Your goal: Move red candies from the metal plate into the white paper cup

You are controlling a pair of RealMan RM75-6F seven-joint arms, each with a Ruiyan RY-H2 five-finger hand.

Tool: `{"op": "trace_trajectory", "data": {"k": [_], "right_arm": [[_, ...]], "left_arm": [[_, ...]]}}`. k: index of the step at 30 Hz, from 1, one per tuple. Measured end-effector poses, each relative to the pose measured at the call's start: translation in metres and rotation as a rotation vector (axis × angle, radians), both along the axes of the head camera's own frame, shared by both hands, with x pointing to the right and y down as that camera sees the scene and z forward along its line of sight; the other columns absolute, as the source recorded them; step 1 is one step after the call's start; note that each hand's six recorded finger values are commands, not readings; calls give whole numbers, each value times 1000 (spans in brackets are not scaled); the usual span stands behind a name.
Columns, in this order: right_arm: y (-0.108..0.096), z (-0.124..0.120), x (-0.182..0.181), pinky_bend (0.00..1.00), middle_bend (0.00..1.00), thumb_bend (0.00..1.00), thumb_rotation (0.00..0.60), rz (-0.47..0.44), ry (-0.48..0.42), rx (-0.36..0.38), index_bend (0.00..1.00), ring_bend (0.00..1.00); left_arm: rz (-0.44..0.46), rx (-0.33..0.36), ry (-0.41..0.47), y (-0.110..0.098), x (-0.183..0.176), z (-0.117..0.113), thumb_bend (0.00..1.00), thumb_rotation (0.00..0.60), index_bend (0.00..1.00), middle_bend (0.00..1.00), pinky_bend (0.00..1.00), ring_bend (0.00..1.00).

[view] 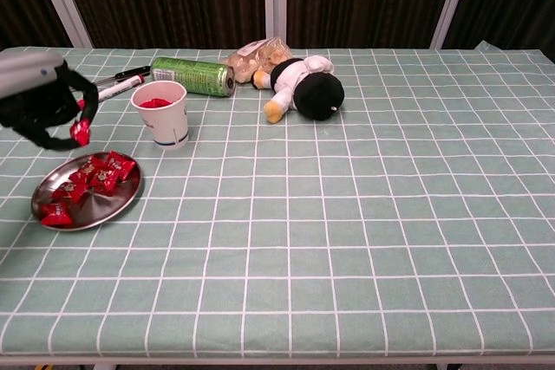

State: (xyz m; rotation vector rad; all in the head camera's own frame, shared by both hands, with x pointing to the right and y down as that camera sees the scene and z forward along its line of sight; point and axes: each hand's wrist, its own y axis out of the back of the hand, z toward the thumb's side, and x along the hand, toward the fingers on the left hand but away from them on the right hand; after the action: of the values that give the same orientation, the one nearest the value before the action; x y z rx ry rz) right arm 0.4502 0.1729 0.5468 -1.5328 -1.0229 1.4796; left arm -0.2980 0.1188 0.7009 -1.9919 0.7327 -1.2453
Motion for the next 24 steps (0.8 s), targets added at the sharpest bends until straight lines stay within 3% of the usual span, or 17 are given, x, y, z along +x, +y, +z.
{"op": "trace_trajectory", "data": {"k": [4, 11, 17, 24], "right_arm": [[0, 0, 0, 269, 278, 86, 600, 0, -2, 1, 39, 69], [1, -1, 3, 269, 278, 85, 600, 8, 0, 2, 38, 69], [2, 0, 6, 269, 278, 85, 600, 17, 2, 2, 39, 69], [2, 0, 8, 269, 279, 86, 600, 24, 5, 0, 39, 69]], "left_arm": [[5, 51, 51, -29, 19, -15, 413, 600, 655, 963, 1000, 888], [69, 32, 58, -60, 59, -11, 412, 600, 644, 963, 1000, 888], [79, 7, 33, -74, 78, 7, 411, 600, 629, 961, 1000, 887], [87, -9, -20, -79, 84, 25, 412, 600, 537, 952, 1000, 882]]}}
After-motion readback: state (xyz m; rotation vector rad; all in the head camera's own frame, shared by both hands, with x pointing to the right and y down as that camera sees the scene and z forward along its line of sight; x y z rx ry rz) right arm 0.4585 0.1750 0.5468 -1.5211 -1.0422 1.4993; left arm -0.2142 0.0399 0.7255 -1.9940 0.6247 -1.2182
